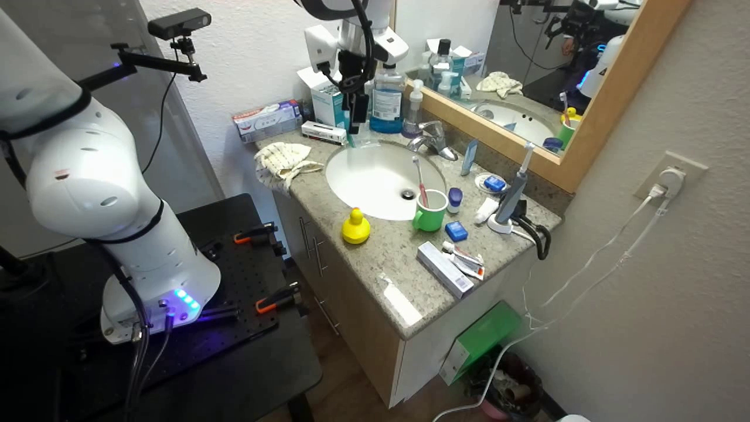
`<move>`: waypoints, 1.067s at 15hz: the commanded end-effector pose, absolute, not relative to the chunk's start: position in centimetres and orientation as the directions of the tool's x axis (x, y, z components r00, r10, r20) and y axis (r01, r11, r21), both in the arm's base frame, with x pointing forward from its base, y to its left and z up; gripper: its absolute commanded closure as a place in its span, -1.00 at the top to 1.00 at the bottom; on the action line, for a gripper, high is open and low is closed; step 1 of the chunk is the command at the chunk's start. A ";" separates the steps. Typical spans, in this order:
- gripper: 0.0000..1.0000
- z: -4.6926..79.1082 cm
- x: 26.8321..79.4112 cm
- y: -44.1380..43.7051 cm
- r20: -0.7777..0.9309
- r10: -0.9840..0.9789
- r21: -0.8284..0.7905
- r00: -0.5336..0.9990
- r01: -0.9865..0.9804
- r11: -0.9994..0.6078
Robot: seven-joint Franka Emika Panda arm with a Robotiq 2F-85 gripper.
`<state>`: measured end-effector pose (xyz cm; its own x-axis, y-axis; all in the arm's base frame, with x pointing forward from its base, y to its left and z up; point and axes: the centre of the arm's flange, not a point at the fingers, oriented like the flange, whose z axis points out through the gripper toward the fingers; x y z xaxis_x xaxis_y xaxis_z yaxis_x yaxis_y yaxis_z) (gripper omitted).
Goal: Put the duck in the sink
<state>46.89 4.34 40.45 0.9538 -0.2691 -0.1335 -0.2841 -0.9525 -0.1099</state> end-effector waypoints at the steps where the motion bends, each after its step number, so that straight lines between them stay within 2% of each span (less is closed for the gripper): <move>1: 1.00 38.7 48.8 3.2 -0.182 -0.359 -0.069 0.915 -0.377 -0.924; 8: 1.00 35.5 49.1 0.9 -0.231 -0.409 -0.040 0.883 -0.429 -0.902; 16: 1.00 31.5 46.3 -1.1 -0.264 -0.439 -0.003 0.859 -0.456 -0.890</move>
<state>47.66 -0.69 32.87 0.8680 -0.4133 -0.2752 -0.4381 -0.8983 -0.0325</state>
